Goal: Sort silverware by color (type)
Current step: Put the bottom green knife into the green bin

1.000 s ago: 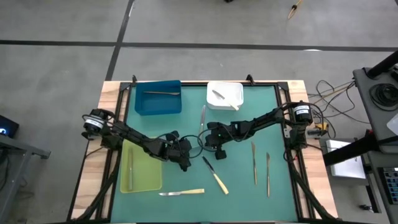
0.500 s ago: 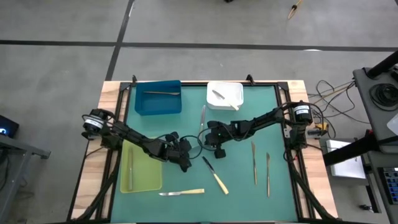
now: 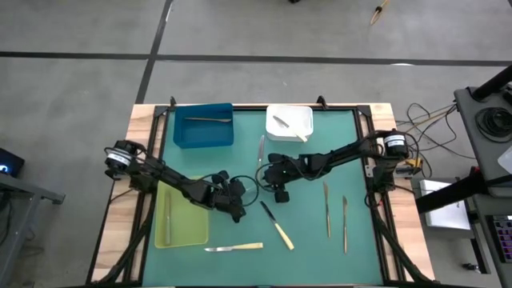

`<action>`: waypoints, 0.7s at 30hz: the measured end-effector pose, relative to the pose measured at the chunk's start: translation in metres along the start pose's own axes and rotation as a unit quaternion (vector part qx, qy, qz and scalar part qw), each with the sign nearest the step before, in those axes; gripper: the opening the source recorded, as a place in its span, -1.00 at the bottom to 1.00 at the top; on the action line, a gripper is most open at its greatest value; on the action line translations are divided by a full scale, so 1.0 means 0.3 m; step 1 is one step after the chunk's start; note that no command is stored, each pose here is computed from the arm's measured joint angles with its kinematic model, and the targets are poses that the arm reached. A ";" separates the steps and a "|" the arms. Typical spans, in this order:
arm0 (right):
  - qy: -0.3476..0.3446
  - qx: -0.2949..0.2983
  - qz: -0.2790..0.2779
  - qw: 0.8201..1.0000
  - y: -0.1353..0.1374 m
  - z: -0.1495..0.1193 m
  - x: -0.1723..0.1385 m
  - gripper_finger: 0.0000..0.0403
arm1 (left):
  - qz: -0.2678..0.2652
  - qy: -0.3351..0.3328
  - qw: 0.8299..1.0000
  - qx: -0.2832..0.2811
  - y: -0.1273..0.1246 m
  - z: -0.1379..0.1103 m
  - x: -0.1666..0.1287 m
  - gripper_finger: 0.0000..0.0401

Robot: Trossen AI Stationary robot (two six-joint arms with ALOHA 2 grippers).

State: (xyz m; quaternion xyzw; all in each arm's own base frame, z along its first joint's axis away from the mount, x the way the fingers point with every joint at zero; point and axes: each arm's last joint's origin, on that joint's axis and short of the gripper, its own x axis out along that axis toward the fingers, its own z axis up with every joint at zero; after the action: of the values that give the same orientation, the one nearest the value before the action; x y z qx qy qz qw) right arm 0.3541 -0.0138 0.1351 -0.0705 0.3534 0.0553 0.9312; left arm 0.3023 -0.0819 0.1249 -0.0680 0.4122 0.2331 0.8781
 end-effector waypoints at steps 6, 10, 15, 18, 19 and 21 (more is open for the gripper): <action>-0.036 0.017 -0.007 0.999 -0.006 0.054 -0.064 -0.26 | -0.017 -0.031 0.999 -0.014 -0.003 0.031 -0.068 -0.96; -0.064 0.037 -0.010 0.997 -0.008 0.091 -0.112 -0.27 | -0.023 -0.039 0.999 -0.030 0.015 0.054 -0.118 -0.96; -0.119 0.046 0.015 0.992 -0.001 0.140 -0.179 -0.30 | -0.037 -0.050 0.995 -0.074 0.040 0.079 -0.193 -0.96; -0.160 0.036 0.024 0.986 0.011 0.168 -0.214 -0.32 | -0.063 -0.063 0.989 -0.115 0.049 0.099 -0.247 -0.96; -0.170 0.031 0.023 0.985 0.013 0.176 -0.224 -0.33 | -0.076 -0.066 0.987 -0.127 0.051 0.104 -0.267 -0.96; -0.184 0.026 0.022 0.982 0.015 0.189 -0.243 -0.34 | -0.098 -0.071 0.981 -0.149 0.055 0.111 -0.307 -0.96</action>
State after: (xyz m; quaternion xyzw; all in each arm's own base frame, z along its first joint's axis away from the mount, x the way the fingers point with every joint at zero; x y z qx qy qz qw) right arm 0.3361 -0.0035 0.2252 -0.0269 0.1787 0.0784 0.9804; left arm 0.2669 -0.0896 0.2174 -0.2214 0.3011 0.2091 0.9036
